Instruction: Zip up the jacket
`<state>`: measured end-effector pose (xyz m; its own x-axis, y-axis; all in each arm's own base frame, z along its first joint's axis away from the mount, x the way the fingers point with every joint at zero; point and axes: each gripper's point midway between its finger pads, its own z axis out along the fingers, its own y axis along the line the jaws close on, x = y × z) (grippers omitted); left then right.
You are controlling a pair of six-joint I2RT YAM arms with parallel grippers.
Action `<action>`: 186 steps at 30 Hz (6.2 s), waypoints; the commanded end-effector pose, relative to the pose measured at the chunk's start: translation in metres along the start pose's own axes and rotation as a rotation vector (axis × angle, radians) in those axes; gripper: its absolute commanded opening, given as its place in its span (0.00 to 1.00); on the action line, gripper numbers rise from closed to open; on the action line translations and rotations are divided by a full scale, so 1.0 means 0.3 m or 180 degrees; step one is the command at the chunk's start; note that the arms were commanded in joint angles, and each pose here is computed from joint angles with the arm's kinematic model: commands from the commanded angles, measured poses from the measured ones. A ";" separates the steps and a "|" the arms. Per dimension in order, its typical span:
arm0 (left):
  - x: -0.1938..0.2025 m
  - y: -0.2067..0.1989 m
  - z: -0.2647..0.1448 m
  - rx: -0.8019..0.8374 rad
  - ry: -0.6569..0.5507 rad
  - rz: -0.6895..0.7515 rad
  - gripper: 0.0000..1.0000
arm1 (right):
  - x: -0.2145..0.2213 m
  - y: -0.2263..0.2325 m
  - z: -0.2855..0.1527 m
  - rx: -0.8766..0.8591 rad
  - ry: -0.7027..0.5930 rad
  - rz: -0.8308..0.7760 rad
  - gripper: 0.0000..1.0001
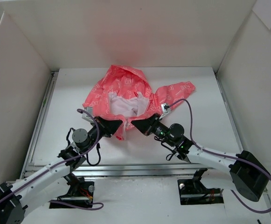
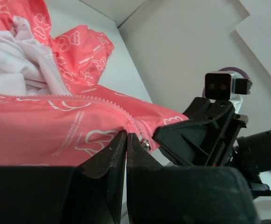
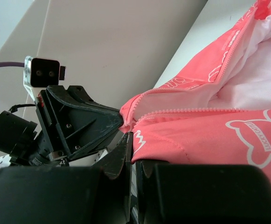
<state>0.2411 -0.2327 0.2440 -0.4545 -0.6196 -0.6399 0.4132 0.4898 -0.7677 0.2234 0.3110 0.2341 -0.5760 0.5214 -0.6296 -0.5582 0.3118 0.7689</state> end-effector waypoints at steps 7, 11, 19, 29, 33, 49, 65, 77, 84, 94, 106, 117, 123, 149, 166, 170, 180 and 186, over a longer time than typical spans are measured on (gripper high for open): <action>-0.058 -0.136 0.004 0.0570 -0.0163 -0.0135 0.00 | -0.141 0.176 0.032 -0.0587 -0.0419 -0.0097 0.00; -0.054 -0.126 0.004 0.0512 -0.0141 -0.0142 0.00 | -0.150 0.176 0.024 -0.0573 -0.0454 -0.0116 0.00; -0.045 -0.129 0.005 0.0554 -0.0111 -0.0148 0.00 | -0.152 0.177 0.022 -0.0571 -0.0472 -0.0114 0.00; -0.055 -0.113 0.003 0.0498 -0.0157 -0.0173 0.00 | -0.160 0.187 0.009 -0.0588 -0.0473 -0.0126 0.00; -0.051 -0.116 0.005 0.0517 -0.0141 -0.0171 0.00 | -0.158 0.188 0.009 -0.0599 -0.0467 -0.0114 0.00; -0.037 -0.145 0.001 0.0732 -0.0106 -0.0204 0.00 | -0.160 0.178 0.012 -0.0574 -0.0490 -0.0111 0.00; -0.040 -0.212 -0.043 0.1154 -0.0136 -0.0290 0.00 | -0.168 0.176 0.020 -0.0676 -0.0537 0.0044 0.00; -0.029 -0.249 -0.069 0.1281 -0.0002 -0.0258 0.00 | -0.173 0.242 0.020 -0.0995 -0.0449 0.0158 0.00; -0.001 -0.238 -0.086 0.1240 0.0137 -0.0277 0.00 | -0.189 0.298 -0.003 -0.1169 -0.0416 0.0056 0.00; -0.014 -0.273 -0.099 0.1372 0.0128 -0.0313 0.00 | -0.212 0.392 -0.046 -0.1581 -0.0322 0.0244 0.00; -0.008 -0.304 -0.124 0.1547 0.0188 -0.0335 0.00 | -0.223 0.436 -0.115 -0.1738 -0.0154 0.0563 0.00; -0.014 -0.314 -0.142 0.1590 0.0199 -0.0211 0.00 | -0.221 0.446 -0.094 -0.1570 0.0240 0.0670 0.00; -0.012 -0.320 -0.146 0.1662 0.0190 -0.0181 0.00 | -0.178 0.364 -0.050 -0.1325 0.0338 0.0738 0.00; -0.065 -0.363 -0.187 0.2062 -0.0080 0.0213 0.00 | -0.142 0.386 -0.117 -0.1559 0.0533 0.1146 0.00; -0.058 -0.374 -0.203 0.2143 -0.0050 0.0233 0.00 | -0.153 0.390 -0.124 -0.1633 0.0514 0.1155 0.00; -0.057 -0.370 -0.208 0.2135 -0.0060 0.0224 0.00 | -0.153 0.387 -0.127 -0.1630 0.0516 0.1154 0.00; -0.055 -0.376 -0.207 0.2173 -0.0040 0.0198 0.00 | -0.159 0.402 -0.136 -0.1692 0.0516 0.1114 0.00; -0.056 -0.361 -0.199 0.2133 -0.0054 0.0160 0.00 | -0.164 0.423 -0.151 -0.1760 0.0514 0.1080 0.00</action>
<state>0.1666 -0.2464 0.2990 -0.4892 -0.5653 -0.6641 0.7627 0.0920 -0.6402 0.1832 0.3088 0.2879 -0.9149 0.3337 -0.2271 -0.2848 -0.1350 0.9490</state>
